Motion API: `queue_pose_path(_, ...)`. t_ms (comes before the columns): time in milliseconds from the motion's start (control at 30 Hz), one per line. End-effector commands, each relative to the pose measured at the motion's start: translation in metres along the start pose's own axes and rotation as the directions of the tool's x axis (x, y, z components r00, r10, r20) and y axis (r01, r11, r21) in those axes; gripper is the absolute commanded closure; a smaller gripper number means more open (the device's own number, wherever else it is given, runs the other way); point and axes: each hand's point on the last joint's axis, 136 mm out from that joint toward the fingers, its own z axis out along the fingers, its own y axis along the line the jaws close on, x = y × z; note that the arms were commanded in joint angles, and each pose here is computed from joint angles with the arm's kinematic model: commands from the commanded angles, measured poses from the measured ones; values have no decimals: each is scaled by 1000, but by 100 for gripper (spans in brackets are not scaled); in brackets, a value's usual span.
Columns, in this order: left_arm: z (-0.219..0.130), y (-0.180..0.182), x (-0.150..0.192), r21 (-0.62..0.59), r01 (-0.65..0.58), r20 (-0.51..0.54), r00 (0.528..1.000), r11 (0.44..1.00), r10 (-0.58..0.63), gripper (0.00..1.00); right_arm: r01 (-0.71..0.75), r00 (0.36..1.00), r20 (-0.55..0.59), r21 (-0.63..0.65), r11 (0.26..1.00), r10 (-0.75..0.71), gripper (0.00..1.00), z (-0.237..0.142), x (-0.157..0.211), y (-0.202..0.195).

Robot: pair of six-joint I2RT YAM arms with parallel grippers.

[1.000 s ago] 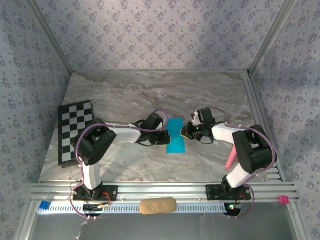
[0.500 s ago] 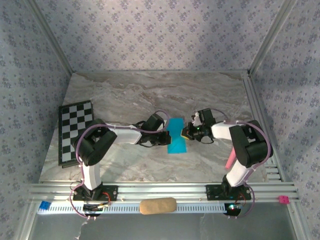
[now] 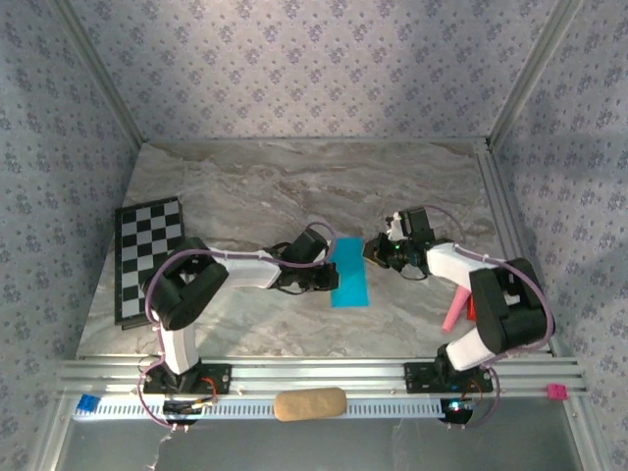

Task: Fold a paper plane with a square sheet of paper (pick it up from the middle)
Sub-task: Fold the triangle a second time at the center of the table, then turn over the paper at the center of the table.

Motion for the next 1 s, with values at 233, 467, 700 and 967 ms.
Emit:
queue_pose_path(233,-20,-8,-43,15,-48,40,998,999,47,88,-64,995,-69,129,990,74,66,-20,53,-21)
queue_pose_path(467,-9,-8,-37,24,-69,-20,997,997,69,88,-81,991,-94,153,985,96,60,-20,74,-16)
queue_pose_path(700,-7,-6,-31,26,-80,-31,996,996,81,88,-99,986,-111,190,977,121,60,-11,89,-18)
queue_pose_path(967,7,3,-14,-11,-88,-93,992,996,86,88,-98,984,-125,236,967,130,59,-4,96,-24)
